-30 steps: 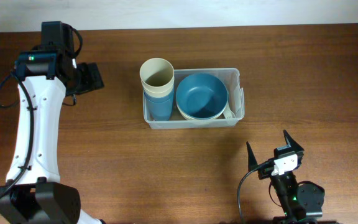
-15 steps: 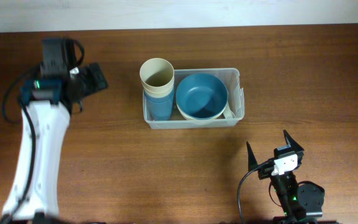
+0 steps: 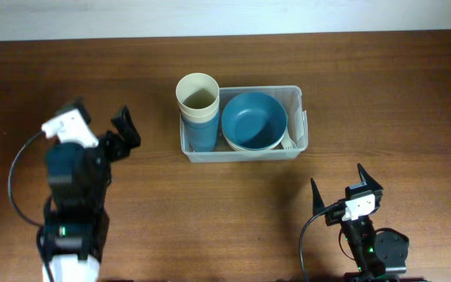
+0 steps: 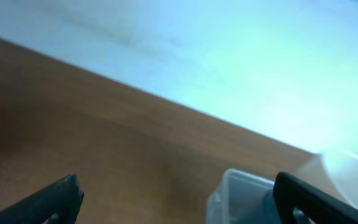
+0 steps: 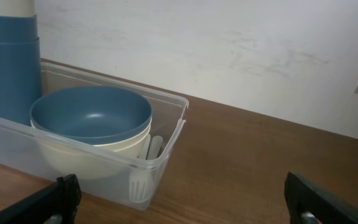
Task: Pack container
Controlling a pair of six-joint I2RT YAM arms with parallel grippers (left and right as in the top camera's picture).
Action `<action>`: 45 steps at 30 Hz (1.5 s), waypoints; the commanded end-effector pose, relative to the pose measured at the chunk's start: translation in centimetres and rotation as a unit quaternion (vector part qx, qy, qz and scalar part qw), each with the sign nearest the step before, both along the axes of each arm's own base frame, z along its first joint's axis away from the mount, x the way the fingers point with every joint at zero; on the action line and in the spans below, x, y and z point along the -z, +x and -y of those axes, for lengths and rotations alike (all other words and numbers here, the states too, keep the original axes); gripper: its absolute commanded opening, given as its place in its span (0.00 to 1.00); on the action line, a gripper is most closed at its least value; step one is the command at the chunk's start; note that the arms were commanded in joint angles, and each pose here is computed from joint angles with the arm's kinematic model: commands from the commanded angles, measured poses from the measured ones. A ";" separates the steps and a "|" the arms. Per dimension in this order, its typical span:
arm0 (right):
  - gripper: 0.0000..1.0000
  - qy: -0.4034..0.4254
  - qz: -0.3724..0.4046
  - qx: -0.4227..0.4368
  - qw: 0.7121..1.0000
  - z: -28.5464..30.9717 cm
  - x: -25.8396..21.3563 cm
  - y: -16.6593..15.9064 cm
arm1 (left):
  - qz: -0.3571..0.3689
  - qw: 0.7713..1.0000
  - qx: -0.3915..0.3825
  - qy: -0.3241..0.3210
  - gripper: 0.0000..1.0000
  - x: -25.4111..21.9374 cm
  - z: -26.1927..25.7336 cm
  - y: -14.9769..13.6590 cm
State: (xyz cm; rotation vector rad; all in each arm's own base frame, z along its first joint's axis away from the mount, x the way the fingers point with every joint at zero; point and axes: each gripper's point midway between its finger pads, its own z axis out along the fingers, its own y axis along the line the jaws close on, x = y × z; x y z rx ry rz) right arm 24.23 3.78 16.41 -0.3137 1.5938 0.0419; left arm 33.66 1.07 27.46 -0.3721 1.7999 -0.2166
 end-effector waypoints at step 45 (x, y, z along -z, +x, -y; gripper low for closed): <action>0.99 0.006 -0.001 0.005 1.000 0.1 0.2 0.0 | 0.139 0.964 0.054 0.219 1.00 9.0 0.7 -9.0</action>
